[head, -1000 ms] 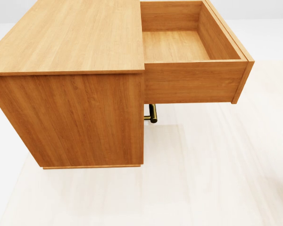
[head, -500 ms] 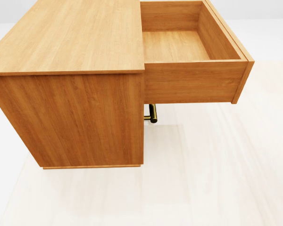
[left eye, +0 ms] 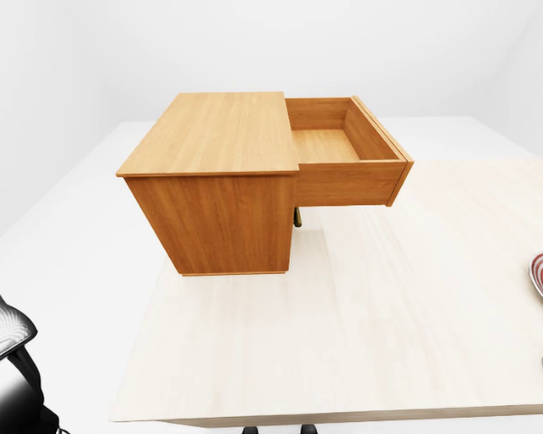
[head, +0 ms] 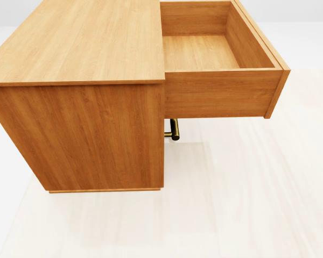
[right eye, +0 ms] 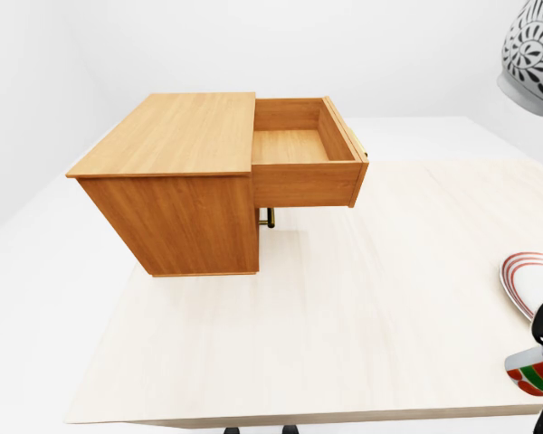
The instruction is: Put the bowl on top of the cabinet.
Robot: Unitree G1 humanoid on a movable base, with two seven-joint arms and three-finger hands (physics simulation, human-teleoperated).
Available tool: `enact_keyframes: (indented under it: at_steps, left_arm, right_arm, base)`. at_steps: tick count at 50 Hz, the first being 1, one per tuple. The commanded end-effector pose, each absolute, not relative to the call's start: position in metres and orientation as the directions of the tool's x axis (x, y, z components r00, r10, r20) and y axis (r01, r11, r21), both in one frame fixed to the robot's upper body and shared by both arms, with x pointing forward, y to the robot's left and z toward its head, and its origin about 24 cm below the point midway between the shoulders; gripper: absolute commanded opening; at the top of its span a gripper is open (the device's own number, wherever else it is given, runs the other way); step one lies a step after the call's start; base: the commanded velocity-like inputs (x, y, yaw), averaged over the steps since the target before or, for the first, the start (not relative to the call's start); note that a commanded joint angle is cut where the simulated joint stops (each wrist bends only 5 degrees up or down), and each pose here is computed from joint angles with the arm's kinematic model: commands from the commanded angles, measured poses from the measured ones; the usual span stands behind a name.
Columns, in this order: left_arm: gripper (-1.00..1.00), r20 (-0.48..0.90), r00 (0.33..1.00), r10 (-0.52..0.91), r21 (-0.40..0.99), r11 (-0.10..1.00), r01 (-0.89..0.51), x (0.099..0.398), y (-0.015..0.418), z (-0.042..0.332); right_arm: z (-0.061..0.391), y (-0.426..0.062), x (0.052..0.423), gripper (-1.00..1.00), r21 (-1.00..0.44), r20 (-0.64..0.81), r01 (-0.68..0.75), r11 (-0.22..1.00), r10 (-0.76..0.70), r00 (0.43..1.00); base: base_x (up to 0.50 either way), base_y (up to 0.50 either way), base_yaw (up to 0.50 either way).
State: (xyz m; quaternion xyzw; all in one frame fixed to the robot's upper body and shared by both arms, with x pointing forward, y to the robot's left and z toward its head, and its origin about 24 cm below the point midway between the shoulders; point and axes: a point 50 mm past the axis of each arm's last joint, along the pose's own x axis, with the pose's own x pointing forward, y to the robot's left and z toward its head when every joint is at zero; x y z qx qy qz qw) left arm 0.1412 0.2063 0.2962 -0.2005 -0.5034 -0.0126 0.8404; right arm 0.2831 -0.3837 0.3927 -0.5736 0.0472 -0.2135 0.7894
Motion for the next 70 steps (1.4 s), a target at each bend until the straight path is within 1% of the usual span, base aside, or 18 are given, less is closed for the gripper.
enact_keyframes:
  at_steps: [1,13,15,18,23,26,31,40,47,55,63,70]
  left_arm:
    - [1.0,0.851,0.495,0.174,-0.319,0.921,0.225,0.142,0.205,0.295]
    - [1.0,0.851,0.497,0.173,-0.32,0.919,0.229,0.142,0.205,0.295]
    - [1.0,0.849,0.499,0.174,-0.324,0.917,0.232,0.142,0.205,0.296]
    - [1.0,0.846,0.505,0.173,-0.326,0.916,0.232,0.142,0.205,0.295]
    - [1.0,0.845,0.505,0.179,-0.335,0.912,0.238,0.142,0.205,0.296]
    - [1.0,0.845,0.506,0.173,-0.325,0.917,0.23,0.142,0.205,0.295]
    - [1.0,0.845,0.505,0.176,-0.332,0.913,0.237,0.142,0.205,0.296]
    - [1.0,0.85,0.496,0.177,-0.329,0.914,0.238,0.142,0.205,0.296]
    - [1.0,0.847,0.502,0.176,-0.333,0.912,0.241,0.142,0.205,0.296]
    - [1.0,0.841,0.513,0.175,-0.337,0.91,0.241,0.142,0.205,0.296]
    - [1.0,0.848,0.503,0.169,-0.322,0.917,0.234,0.142,0.205,0.295]
    - [1.0,0.844,0.509,0.169,-0.327,0.915,0.238,0.143,0.205,0.295]
  right_arm:
    - [0.441,-0.363,0.283,-0.96,-0.903,0.256,0.361,0.235,-0.381,0.889]
    - [0.482,-0.333,0.29,-0.96,-0.886,0.302,0.4,0.234,-0.362,0.882]
    - [0.49,-0.327,0.289,-0.96,-0.868,0.322,0.424,0.259,-0.357,0.877]
    - [0.496,-0.323,0.289,-0.96,-0.873,0.329,0.426,0.235,-0.361,0.873]
    - [0.504,-0.309,0.291,-0.97,-0.882,0.322,0.409,0.233,-0.334,0.886]
    - [0.513,-0.297,0.293,-0.96,-0.866,0.37,0.447,0.226,-0.313,0.875]
    - [0.519,-0.281,0.296,-0.97,-0.872,0.375,0.439,0.218,-0.28,0.884]
    - [0.535,-0.265,0.29,-0.97,-0.861,0.413,0.466,0.205,-0.254,0.875]
    - [0.531,-0.256,0.298,-0.97,-0.889,0.37,0.418,0.189,-0.243,0.897]
    - [0.529,-0.246,0.304,-0.97,-0.896,0.364,0.405,0.182,-0.221,0.905]
    - [0.528,-0.237,0.309,-0.97,-0.908,0.347,0.382,0.174,-0.203,0.916]
    - [0.525,-0.222,0.316,-0.97,-0.914,0.335,0.361,0.185,-0.156,0.929]
  base:
    - [0.0,0.0,0.0]
    - [0.0,0.0,0.0]
    - [0.0,0.0,0.0]
    - [0.0,0.0,0.0]
    - [0.0,0.0,0.0]
    - [0.0,0.0,0.0]
    - [0.0,0.0,0.0]
    - [0.0,0.0,0.0]
    - [0.0,0.0,0.0]
    - [0.0,0.0,0.0]
    - [0.0,0.0,0.0]
    - [0.0,0.0,0.0]
